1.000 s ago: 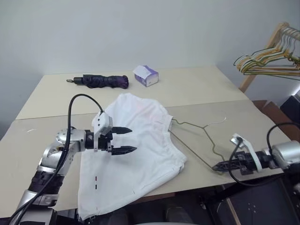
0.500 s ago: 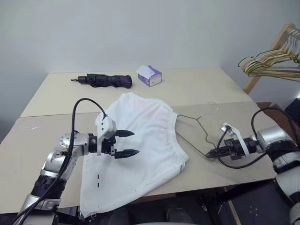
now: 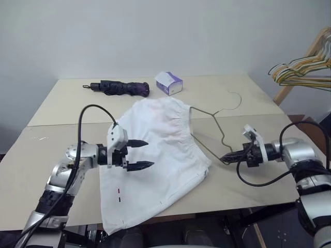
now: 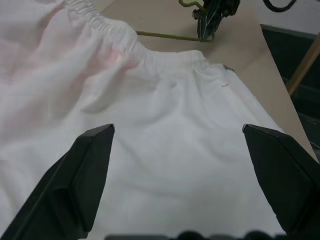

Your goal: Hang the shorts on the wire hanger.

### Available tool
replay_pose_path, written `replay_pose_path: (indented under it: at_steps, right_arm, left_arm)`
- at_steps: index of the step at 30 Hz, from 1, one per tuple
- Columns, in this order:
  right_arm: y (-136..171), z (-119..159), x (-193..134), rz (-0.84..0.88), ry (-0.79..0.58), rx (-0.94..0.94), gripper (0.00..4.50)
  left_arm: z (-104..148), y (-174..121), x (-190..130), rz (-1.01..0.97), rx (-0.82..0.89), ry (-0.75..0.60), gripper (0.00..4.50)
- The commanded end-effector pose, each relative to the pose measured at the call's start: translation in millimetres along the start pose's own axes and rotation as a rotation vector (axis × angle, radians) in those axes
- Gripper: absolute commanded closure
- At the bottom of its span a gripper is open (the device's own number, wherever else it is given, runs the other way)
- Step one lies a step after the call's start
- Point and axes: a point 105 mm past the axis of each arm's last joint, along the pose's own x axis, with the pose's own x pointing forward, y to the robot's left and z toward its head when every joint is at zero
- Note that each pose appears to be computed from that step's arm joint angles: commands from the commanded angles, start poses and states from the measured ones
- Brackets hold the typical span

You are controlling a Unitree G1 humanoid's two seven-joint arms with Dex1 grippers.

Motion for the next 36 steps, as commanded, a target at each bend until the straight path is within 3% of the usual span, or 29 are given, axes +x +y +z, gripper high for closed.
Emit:
replay_pose_path:
  at_steps: [1,7,12,20,28,36]
  right_arm:
    - [0.2,30.0,3.4,-0.040,-0.039,-0.122,4.50]
    - [-11.3,60.1,10.2,-0.173,-0.065,-0.275,4.50]
    - [-1.4,61.1,11.3,-0.198,0.067,-0.517,4.50]
    - [27.3,83.9,32.7,-0.130,0.084,-0.749,4.50]
    - [36.4,98.7,57.9,-0.117,0.187,-0.829,4.50]
    - [31.8,100.9,66.4,-0.155,0.211,-0.796,4.50]
  left_arm:
    - [30.0,13.4,-7.8,0.014,0.084,-0.064,0.07]
    - [51.1,28.4,-13.1,0.025,0.163,-0.095,0.07]
    - [99.6,46.2,-32.3,0.040,0.242,-0.217,0.07]
    - [142.5,76.3,-44.8,-0.043,0.423,-0.129,0.07]
    - [129.1,75.9,-23.3,-0.212,0.500,0.248,0.07]
    - [121.4,60.9,-18.4,-0.330,0.514,0.313,0.07]
